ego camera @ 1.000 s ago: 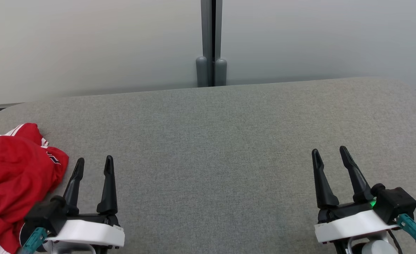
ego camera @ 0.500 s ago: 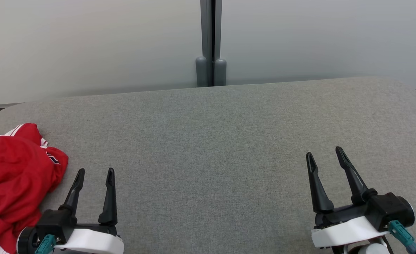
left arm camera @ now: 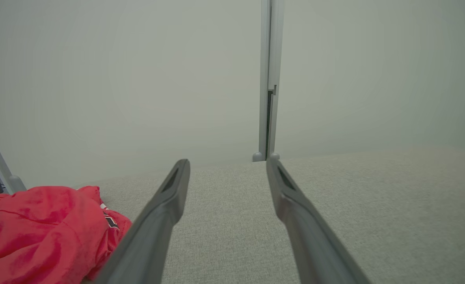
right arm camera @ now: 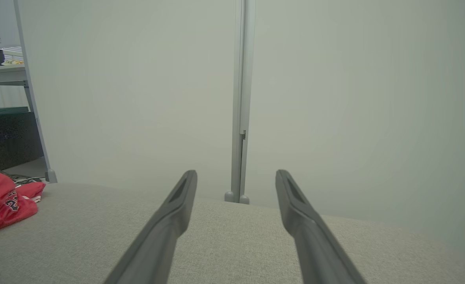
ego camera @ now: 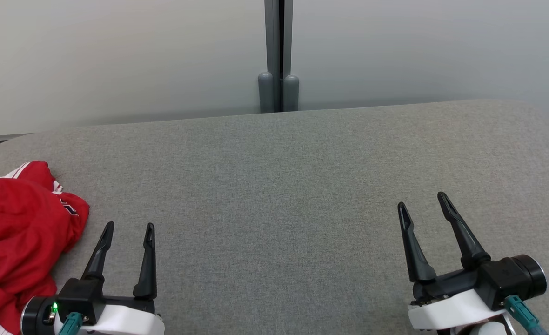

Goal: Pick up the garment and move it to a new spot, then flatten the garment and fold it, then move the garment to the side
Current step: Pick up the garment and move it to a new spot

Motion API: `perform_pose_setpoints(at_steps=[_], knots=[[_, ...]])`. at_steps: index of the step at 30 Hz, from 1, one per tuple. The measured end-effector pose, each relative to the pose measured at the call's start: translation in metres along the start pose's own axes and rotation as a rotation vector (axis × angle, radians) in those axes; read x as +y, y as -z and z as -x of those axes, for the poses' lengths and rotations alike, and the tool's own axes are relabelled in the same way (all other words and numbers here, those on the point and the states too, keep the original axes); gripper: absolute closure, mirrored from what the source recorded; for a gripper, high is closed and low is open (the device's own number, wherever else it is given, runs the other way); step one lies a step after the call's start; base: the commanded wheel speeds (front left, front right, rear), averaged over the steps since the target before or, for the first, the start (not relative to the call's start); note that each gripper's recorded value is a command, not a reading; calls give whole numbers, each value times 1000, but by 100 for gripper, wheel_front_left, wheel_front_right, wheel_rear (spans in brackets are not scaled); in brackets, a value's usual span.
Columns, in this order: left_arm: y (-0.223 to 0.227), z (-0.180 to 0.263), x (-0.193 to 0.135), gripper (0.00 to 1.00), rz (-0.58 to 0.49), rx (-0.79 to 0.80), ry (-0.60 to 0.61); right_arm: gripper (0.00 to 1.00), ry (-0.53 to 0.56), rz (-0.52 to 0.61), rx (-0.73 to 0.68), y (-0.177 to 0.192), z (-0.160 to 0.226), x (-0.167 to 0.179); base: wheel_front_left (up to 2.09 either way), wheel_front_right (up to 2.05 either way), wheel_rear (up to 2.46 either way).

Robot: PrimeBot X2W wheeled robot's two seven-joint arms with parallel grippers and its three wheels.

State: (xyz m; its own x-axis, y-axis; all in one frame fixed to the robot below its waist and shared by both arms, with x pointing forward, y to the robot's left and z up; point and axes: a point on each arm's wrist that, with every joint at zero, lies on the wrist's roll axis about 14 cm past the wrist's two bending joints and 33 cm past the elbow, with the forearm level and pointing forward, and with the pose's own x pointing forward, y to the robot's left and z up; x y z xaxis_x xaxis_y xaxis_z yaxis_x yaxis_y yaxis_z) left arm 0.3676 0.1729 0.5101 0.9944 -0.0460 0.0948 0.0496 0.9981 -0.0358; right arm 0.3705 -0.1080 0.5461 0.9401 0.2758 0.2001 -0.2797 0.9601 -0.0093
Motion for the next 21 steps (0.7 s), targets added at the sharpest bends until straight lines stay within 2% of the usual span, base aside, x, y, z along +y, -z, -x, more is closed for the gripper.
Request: perform_pose_setpoints(at_steps=[21], knots=[[5,4,3,0,2,16,-7,0,-11,-3,10,4,-1,3,0,0,0]])
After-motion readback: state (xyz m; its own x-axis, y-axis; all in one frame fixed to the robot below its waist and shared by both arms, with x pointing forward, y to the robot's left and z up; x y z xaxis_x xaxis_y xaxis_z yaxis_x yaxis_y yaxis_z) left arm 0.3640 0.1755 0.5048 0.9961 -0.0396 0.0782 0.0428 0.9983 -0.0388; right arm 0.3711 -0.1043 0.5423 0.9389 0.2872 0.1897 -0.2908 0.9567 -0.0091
